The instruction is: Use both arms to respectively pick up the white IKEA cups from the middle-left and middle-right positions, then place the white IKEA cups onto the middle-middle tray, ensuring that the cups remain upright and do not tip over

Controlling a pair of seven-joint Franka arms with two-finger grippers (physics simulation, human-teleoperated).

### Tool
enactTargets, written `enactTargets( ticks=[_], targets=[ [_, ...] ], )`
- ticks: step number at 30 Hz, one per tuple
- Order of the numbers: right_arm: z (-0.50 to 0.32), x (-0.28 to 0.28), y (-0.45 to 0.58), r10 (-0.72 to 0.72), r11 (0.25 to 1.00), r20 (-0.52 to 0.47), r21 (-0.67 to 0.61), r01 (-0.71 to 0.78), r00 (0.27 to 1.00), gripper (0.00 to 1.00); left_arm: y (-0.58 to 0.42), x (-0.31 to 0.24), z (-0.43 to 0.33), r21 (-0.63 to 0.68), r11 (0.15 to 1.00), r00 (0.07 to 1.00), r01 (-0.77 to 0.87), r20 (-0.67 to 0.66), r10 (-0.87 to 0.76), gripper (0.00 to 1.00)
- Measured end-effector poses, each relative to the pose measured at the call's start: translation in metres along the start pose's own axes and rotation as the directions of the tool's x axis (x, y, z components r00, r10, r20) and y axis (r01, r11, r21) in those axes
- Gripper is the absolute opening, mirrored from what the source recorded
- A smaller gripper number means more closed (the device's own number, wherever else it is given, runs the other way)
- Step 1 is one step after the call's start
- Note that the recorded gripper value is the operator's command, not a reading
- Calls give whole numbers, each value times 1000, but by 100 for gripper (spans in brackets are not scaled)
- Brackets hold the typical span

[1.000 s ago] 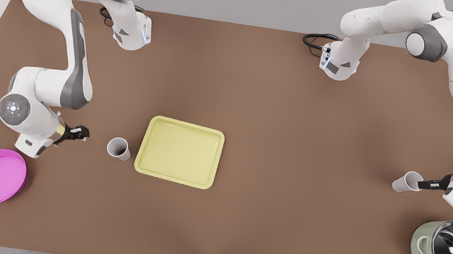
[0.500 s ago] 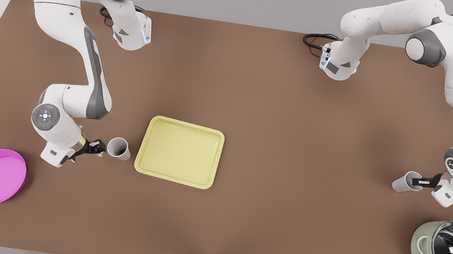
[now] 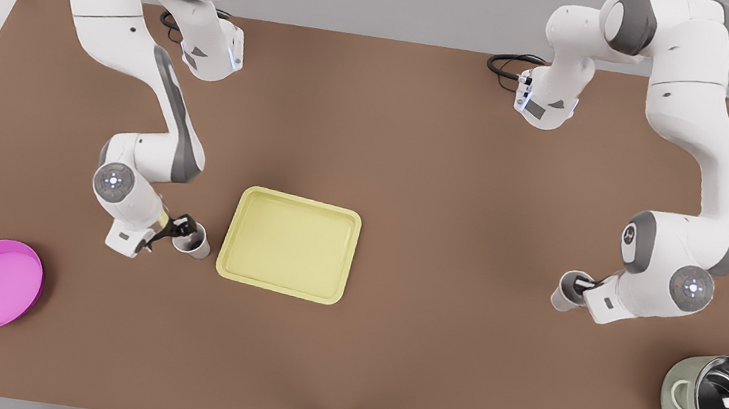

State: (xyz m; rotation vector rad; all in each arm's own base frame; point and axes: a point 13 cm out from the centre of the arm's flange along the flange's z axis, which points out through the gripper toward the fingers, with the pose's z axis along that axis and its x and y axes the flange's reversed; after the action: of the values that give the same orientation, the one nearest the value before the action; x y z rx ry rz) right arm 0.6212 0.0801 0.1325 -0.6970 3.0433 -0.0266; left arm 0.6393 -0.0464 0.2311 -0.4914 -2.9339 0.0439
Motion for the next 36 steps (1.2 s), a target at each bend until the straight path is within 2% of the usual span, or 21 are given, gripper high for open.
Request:
enactTargets(
  ticks=[4,7,8,10,11,14,16,18,22,27,28,30,31,36],
  targets=[
    [14,-2,0,1,1000,3,-4,-1,1000,100,-264,-54,4,105,978,984,-180,24,178,21],
    [26,-1,1,1,1000,-3,-9,-1,1000,100,-376,-66,35,129,982,990,-139,32,136,21],
    [30,0,1,1,1000,-5,-11,-1,1000,93,-396,-69,46,135,986,995,-99,37,95,21],
    [36,2,0,2,1000,-6,-12,-2,1000,69,-434,-82,61,144,989,997,-23,70,13,21],
    [37,2,0,2,1000,-4,-12,-2,1000,61,-451,-94,65,150,989,995,15,97,-29,21],
    [39,0,-2,-1,1000,3,-11,1,1000,51,-479,-118,73,186,972,975,144,143,-171,21],
    [40,-1,-1,-7,1000,6,-11,7,1000,42,-494,-119,88,199,955,959,222,133,-251,21],
    [39,-3,2,-16,1000,10,-11,16,1000,22,-508,-115,103,206,934,941,291,112,-318,21],
    [27,-15,-2,-26,1000,37,-4,26,999,21,-527,-106,127,219,883,897,416,60,-438,21],
    [-17,-58,31,-94,995,127,-4,95,987,21,-533,-104,142,223,810,829,542,19,-559,23],
    [-24,-67,45,-120,992,143,-9,122,982,21,-534,-104,142,225,796,815,562,14,-579,33],
    [-34,-79,73,-176,983,167,-17,181,970,21,-534,-104,144,227,769,789,598,3,-615,73],
    [-36,-83,84,-204,977,173,-20,211,964,21,-535,-105,145,229,755,776,614,-2,-630,85],
    [-29,-82,124,-341,936,166,-32,351,925,21,-537,-107,144,242,697,723,674,-24,-691,100]
  ],
)
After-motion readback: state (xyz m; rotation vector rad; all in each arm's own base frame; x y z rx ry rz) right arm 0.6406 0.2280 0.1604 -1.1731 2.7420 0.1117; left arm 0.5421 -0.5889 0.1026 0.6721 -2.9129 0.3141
